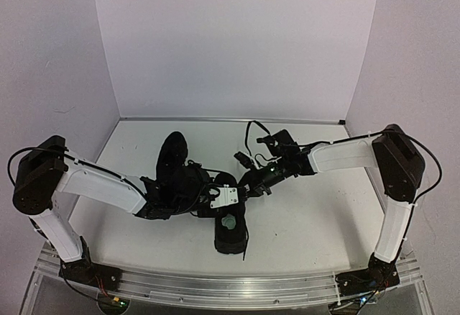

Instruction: Tie the shoes

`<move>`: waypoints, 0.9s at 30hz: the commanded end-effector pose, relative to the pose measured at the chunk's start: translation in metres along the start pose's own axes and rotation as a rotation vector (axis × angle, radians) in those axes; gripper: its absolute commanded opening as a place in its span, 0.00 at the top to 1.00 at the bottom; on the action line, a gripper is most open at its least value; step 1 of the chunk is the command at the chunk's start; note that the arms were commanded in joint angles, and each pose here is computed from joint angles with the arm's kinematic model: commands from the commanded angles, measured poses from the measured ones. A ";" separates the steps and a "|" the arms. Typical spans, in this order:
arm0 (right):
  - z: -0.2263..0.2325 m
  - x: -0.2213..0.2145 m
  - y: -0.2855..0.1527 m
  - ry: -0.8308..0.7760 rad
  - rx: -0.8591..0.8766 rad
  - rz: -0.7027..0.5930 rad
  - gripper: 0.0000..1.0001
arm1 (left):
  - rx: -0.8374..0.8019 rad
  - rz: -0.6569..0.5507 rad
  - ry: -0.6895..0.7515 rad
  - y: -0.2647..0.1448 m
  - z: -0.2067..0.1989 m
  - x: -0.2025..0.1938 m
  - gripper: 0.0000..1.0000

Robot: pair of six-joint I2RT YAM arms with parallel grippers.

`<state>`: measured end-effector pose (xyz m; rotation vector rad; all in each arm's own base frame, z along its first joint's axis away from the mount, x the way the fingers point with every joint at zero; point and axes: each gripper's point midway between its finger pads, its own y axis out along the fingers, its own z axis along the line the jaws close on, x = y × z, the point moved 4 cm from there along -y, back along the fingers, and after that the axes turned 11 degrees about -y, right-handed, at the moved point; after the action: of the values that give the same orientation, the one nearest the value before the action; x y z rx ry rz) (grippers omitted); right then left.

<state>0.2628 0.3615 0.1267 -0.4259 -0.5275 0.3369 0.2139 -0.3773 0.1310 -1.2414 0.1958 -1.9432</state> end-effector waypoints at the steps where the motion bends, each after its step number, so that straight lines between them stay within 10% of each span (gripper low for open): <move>1: 0.012 0.009 -0.006 -0.076 -0.014 -0.050 1.00 | 0.043 -0.058 -0.010 -0.015 0.012 0.017 0.96; 15: 0.012 0.011 -0.016 -0.082 -0.061 -0.085 1.00 | 0.056 -0.046 -0.037 -0.039 0.017 0.011 0.84; 27: 0.016 0.011 -0.021 -0.108 -0.065 -0.094 1.00 | -0.045 -0.110 -0.381 -0.053 0.061 0.015 0.68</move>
<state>0.2637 0.3526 0.1321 -0.4764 -0.5807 0.2817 0.2263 -0.3335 0.1714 -1.4358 0.0326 -1.8174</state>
